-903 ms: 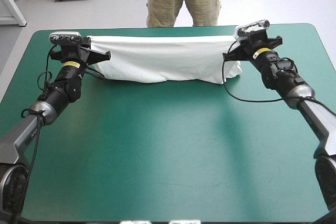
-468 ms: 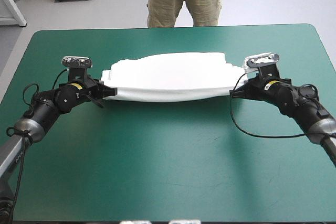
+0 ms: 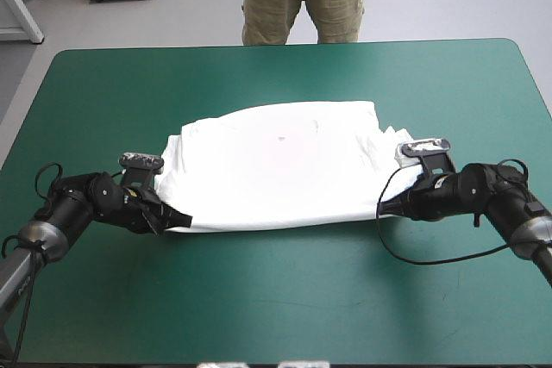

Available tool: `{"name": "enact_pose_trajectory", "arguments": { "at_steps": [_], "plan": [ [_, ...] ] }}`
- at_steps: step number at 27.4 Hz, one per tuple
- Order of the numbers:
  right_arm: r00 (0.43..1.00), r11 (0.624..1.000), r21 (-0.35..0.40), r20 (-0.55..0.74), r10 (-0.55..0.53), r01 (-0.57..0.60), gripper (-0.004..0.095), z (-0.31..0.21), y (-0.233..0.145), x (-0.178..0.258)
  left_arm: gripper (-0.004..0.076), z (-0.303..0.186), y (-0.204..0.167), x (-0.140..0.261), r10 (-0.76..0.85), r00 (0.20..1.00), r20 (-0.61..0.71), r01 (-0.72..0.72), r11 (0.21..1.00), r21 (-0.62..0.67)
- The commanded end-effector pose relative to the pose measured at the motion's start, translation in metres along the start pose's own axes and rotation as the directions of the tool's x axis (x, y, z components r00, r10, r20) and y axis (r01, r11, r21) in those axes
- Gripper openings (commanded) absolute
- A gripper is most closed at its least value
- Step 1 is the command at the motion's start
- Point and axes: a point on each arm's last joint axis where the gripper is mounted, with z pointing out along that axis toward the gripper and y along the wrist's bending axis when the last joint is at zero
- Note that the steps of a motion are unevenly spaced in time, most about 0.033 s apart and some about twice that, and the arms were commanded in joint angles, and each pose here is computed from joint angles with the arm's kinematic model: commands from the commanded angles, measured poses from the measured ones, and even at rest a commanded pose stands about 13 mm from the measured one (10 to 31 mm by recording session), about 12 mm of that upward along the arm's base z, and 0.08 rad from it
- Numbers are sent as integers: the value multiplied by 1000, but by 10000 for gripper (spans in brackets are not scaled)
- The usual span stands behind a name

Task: Fold the cloth

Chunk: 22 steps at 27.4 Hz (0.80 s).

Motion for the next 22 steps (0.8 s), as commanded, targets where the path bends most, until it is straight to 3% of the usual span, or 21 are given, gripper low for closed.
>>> {"name": "enact_pose_trajectory", "arguments": {
  "at_steps": [1,11,15,19,22],
  "plan": [
    [1000,1000,-1,19,15,-15,-15,-8,0,8,-9,-5,-3,11,3,1000,18,-3,1000,3],
    [995,1000,-10,-102,20,-22,-15,-6,2,37,-9,4,-1,26,3,1000,13,-3,1000,-9],
    [998,1000,7,-56,3,-2,-9,-6,0,32,-8,4,-1,25,2,1000,23,-2,1000,-11],
    [999,1000,-4,-52,-5,5,288,-7,1,33,64,4,-1,26,12,1000,16,-11,1000,-7],
    [1000,1000,-4,-28,-8,8,515,-13,2,33,222,4,-2,27,14,1000,3,-14,1000,-2]
  ]
}}
